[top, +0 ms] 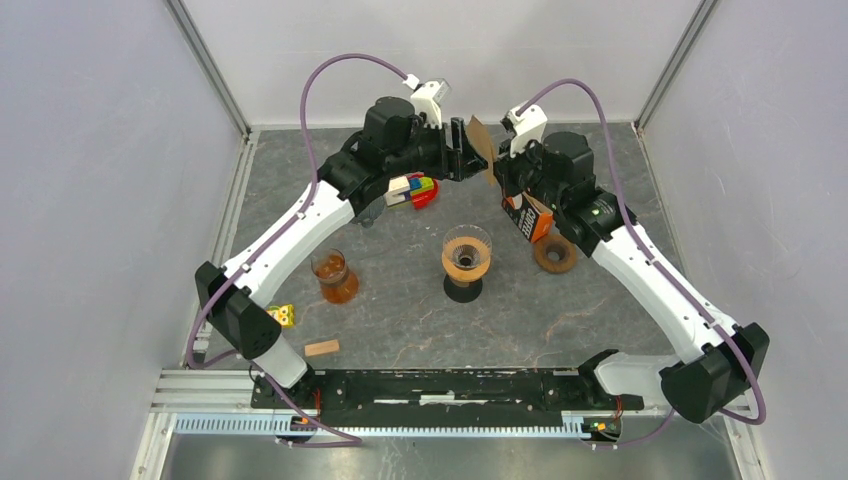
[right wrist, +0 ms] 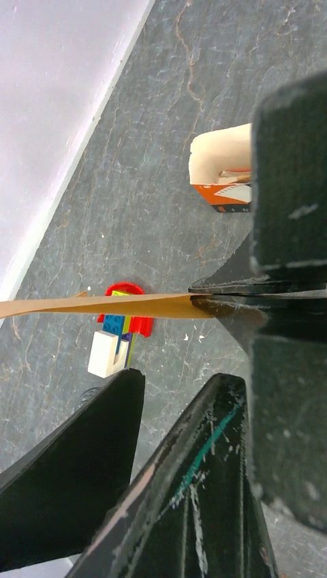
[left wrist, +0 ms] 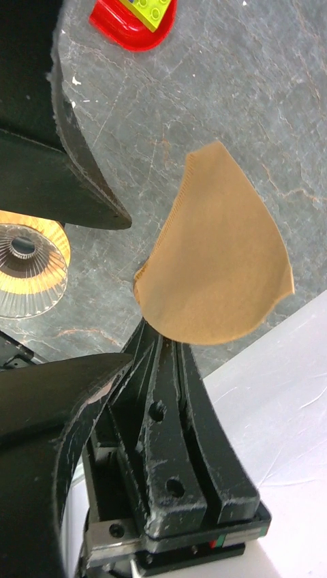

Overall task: Place the coffee filter in the dripper
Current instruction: Adjust the coffee filter.

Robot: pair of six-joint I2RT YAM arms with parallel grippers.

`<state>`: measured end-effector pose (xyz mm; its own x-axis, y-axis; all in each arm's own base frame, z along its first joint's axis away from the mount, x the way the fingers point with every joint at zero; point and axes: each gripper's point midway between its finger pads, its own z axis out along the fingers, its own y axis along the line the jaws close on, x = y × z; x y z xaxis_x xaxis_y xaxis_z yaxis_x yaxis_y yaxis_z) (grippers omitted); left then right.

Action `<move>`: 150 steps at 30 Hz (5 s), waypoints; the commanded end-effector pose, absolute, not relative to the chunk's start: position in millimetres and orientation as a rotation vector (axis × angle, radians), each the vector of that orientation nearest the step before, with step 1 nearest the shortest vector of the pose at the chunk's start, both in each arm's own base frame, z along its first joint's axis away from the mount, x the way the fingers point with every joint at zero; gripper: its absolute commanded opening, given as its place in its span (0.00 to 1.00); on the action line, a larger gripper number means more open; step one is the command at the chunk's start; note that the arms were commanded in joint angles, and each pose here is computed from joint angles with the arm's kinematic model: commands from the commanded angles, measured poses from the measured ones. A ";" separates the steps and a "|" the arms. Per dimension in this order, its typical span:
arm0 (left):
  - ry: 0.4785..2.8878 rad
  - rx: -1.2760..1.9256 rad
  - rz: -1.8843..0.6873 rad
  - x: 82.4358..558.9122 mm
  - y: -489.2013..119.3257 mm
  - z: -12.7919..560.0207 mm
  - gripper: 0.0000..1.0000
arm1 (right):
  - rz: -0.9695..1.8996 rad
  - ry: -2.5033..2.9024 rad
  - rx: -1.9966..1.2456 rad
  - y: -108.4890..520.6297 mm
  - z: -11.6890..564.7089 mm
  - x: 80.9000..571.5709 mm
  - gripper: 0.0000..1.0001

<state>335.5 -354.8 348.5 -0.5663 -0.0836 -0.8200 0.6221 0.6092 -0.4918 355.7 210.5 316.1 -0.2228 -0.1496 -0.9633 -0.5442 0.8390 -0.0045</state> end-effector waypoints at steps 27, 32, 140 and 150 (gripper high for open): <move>1.982 0.323 -0.996 351.3 -381.3 353.1 0.61 | 0.412 1.764 -0.499 213.3 309.6 355.1 0.00; 1.984 0.336 -0.981 351.3 -381.7 348.2 0.56 | 0.416 1.759 -0.499 213.8 311.9 355.0 0.00; 1.940 0.519 -0.659 354.0 -383.6 316.9 0.19 | 0.434 1.761 -0.371 201.4 322.4 350.9 0.00; 1.933 0.563 -0.692 342.0 -388.6 319.3 0.02 | 0.343 1.754 -0.370 190.2 323.1 358.4 0.12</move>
<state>350.9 -380.4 295.7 -0.4675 0.1093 -0.8772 0.6001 0.7679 -0.2241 351.8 200.3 296.5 -0.2829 -0.0772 -0.9560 -0.4644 0.8832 0.0661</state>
